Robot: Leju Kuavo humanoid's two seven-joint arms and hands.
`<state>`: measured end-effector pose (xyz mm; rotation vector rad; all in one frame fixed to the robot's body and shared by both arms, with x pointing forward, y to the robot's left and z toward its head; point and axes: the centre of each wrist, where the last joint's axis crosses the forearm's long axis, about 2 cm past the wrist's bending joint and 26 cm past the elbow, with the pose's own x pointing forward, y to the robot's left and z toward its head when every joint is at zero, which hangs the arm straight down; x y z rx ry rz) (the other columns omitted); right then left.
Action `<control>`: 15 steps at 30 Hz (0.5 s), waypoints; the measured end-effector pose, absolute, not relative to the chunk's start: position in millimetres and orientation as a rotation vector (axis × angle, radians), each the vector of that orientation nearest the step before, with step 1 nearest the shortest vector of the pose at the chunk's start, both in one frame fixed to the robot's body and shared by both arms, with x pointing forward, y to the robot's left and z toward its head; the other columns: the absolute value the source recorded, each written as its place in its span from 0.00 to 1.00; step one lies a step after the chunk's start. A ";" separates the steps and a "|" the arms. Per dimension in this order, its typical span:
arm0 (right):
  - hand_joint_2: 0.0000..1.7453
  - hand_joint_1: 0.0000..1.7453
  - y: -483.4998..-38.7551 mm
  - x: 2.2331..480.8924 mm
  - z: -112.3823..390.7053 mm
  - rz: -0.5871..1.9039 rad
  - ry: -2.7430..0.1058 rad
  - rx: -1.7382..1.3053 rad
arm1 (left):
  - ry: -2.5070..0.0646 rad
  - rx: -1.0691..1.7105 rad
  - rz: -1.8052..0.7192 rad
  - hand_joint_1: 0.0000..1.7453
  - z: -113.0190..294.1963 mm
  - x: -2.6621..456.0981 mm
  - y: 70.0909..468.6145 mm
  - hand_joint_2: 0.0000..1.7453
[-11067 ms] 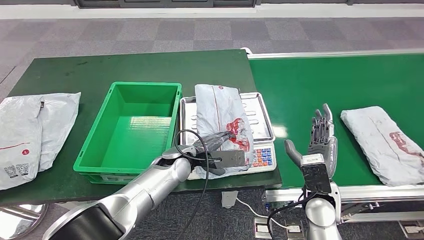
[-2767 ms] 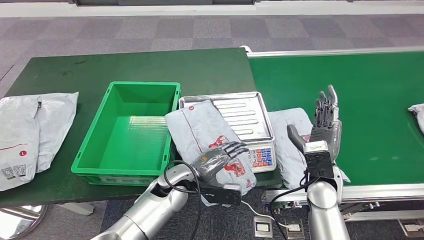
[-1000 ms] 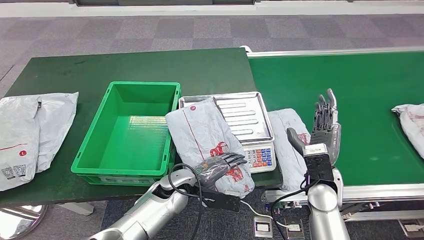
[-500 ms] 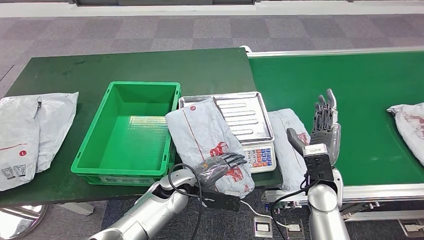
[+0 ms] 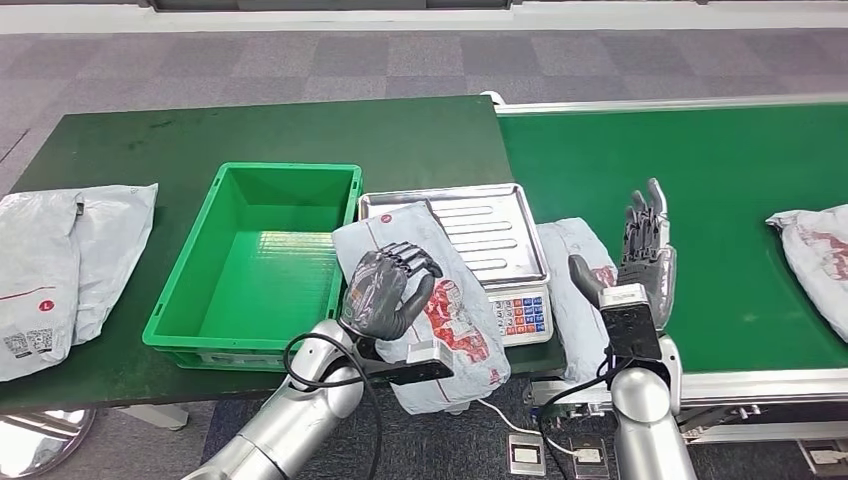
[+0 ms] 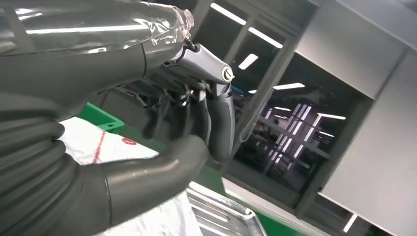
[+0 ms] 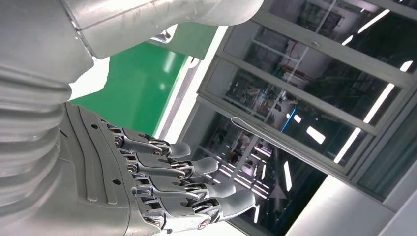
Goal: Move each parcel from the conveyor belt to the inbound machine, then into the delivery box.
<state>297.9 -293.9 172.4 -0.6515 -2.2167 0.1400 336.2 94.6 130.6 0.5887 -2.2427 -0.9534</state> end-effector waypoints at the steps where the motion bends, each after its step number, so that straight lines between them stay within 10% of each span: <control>1: 1.00 0.00 -293.3 297.9 172.5 0.141 -2.218 -0.650 | -2.243 0.590 -0.950 1.00 131.0 336.4 95.1 1.00; 15: 1.00 0.00 -291.9 298.0 172.6 0.139 -2.219 -0.652 | -2.249 0.596 -0.930 1.00 131.3 336.5 96.4 1.00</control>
